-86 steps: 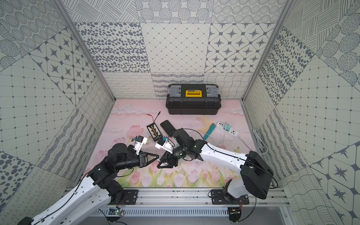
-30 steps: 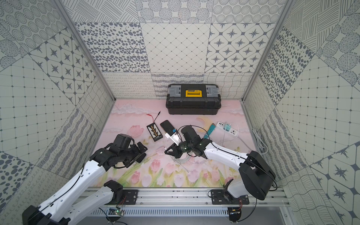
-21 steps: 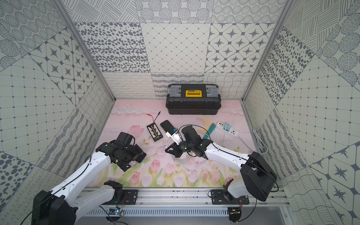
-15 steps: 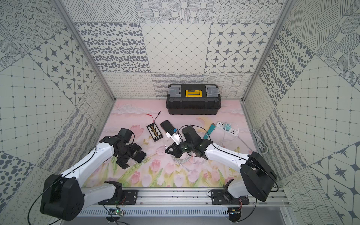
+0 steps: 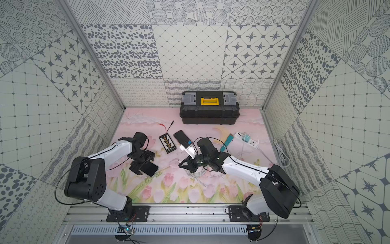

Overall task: Plug the charging cable into the phone
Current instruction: Pick up the phone at the center of the board.

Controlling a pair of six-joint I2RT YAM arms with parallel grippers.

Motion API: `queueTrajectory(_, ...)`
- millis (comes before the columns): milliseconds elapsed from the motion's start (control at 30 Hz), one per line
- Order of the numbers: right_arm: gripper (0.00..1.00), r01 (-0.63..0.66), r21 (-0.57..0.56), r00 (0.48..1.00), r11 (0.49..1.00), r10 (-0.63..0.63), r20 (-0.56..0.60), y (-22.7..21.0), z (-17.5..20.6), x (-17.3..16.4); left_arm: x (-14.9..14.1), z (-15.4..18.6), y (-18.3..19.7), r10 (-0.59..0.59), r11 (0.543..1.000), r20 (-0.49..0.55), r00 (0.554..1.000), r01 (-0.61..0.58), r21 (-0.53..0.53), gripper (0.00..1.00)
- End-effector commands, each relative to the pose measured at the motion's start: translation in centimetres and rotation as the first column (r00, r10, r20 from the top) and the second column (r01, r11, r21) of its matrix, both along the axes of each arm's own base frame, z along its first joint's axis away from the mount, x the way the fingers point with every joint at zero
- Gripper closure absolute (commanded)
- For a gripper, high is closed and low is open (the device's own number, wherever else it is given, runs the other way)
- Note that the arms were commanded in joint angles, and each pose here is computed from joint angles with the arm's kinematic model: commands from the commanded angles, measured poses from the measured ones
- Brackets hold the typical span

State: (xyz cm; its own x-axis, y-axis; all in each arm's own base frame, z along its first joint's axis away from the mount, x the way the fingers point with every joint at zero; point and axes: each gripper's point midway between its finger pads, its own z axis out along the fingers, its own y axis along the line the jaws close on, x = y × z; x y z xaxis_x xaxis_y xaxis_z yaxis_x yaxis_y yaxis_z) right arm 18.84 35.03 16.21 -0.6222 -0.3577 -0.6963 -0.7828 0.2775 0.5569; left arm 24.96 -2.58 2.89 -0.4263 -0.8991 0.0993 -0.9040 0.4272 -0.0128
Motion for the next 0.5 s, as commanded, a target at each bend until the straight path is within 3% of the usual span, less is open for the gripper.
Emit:
queueTrajectory(0, 1.0, -0.019, 0.021, 1.0, 1.0, 0.019, 0.005, 0.5, -0.1, -0.4, 1.2, -0.8, 0.8, -0.011, 1.0, -0.001, 1.0, 0.011, 0.026, 0.01)
queueTrajectory(300, 1.0, -0.02, -0.005, 1.0, 1.0, 0.02, 0.002, 0.6, -1.0, -0.4, 1.0, -2.8, 1.5, -0.015, 0.999, -0.035, 0.999, 0.016, 0.036, 0.01)
queueTrajectory(467, 1.0, -0.019, -0.015, 1.0, 1.0, 0.019, -0.003, 0.6, -1.2, -0.4, 0.6, -3.6, 1.7, -0.016, 0.999, -0.043, 0.999, 0.017, 0.03, 0.1)
